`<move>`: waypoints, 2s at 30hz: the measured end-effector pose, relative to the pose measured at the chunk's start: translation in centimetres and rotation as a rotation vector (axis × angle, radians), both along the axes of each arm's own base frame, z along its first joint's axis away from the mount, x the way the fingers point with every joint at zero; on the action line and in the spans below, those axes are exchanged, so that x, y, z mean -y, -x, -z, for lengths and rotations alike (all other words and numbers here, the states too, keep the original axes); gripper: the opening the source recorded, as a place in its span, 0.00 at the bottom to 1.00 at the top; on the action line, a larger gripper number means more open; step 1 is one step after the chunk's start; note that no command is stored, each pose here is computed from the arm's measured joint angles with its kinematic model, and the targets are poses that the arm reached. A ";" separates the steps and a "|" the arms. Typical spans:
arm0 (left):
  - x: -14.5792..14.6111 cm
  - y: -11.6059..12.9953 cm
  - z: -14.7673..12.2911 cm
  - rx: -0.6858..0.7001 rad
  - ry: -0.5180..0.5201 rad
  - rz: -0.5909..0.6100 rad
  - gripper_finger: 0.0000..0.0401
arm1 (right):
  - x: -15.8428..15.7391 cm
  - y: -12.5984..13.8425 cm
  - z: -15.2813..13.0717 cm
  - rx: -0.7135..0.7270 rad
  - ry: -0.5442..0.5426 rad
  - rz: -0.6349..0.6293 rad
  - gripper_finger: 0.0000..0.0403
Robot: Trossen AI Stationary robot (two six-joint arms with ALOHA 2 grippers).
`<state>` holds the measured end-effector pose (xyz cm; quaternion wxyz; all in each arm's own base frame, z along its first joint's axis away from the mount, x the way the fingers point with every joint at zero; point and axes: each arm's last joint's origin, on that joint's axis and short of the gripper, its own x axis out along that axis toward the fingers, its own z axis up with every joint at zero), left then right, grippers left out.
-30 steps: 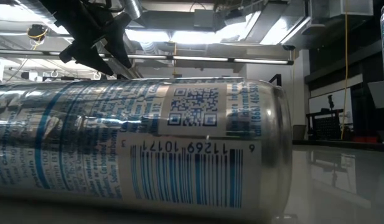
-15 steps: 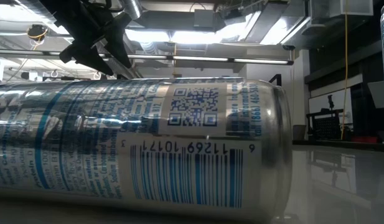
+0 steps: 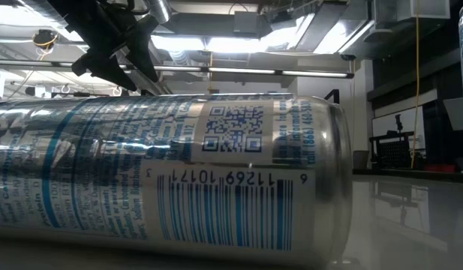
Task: Place canned beverage on shelf
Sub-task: Put the white blue soda can on the shelf
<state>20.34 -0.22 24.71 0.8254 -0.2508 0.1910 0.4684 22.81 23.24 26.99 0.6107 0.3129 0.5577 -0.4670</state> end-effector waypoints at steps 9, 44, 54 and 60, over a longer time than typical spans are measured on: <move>0.0 0.0 0.0 0.000 0.000 0.000 0.66 | -0.2 -0.2 0.1 0.015 -0.025 0.005 0.94; 0.0 0.0 0.0 -0.001 0.000 0.000 0.66 | -0.3 -0.7 1.4 0.018 0.101 -0.064 0.59; 0.0 0.0 0.0 0.000 0.000 0.000 0.66 | 0.9 -1.3 0.4 0.042 0.124 -0.177 0.59; 0.0 0.0 0.0 0.001 -0.001 0.000 0.66 | 3.1 -1.9 -1.4 0.092 0.171 -0.288 0.60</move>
